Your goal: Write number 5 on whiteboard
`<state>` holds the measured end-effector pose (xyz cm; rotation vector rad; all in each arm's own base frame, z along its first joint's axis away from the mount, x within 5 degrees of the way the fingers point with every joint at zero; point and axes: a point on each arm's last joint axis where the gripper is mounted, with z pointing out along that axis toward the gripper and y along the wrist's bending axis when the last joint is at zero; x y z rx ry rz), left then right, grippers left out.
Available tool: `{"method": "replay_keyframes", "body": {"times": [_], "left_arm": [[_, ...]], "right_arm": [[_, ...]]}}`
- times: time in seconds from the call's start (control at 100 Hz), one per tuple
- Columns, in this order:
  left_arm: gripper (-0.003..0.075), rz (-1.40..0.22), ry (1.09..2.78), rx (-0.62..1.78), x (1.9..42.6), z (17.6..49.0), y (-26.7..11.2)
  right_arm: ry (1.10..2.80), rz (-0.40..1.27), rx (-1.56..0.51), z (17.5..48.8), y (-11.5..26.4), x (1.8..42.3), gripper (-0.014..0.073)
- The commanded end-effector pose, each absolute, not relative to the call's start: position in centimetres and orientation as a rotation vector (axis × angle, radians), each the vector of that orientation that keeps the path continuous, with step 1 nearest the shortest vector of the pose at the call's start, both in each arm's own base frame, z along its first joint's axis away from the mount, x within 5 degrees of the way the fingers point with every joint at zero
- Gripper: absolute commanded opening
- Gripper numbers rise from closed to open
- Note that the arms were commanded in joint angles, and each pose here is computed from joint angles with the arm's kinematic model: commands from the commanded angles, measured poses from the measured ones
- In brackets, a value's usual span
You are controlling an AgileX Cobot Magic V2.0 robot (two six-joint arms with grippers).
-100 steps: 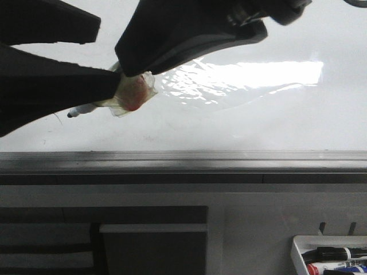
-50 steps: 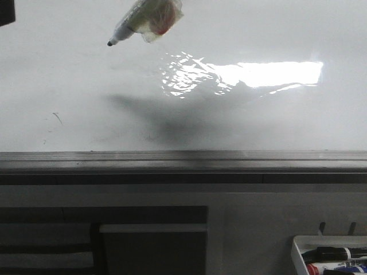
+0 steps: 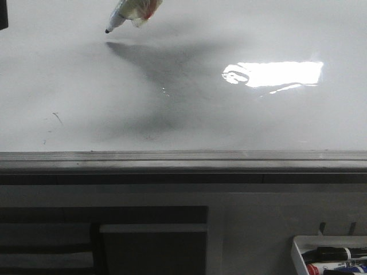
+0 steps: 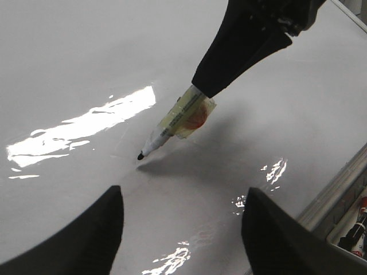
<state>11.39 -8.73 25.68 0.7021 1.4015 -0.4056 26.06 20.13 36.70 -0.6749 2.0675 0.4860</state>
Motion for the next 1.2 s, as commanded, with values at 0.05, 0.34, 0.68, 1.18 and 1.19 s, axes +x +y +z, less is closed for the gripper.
{"method": "replay_keyframes", "body": {"times": [0.05,0.34,0.68,1.18,1.19], "left_arm": [[0.0417,-0.447,1.326,0.649,11.4,27.2,-8.8],[0.0417,-0.447,1.324,0.649,11.4,27.2,-8.8],[0.0417,-0.449,1.32,0.648,11.4,27.2,-8.8],[0.0417,-0.449,1.32,0.648,11.4,27.2,-8.8],[0.0417,-0.449,1.32,0.648,11.4,27.2,-8.8]], "right_arm": [[2.052,0.463,-0.672,37.3,19.6,26.3,-0.0053],[2.089,0.471,-0.658,35.3,19.4,26.0,-0.0053],[2.196,0.485,-0.66,33.5,18.5,24.8,-0.0053],[1.98,0.54,-0.673,37.6,20.1,23.9,-0.0053],[1.98,0.538,-0.67,37.6,20.0,24.0,-0.0053]]}}
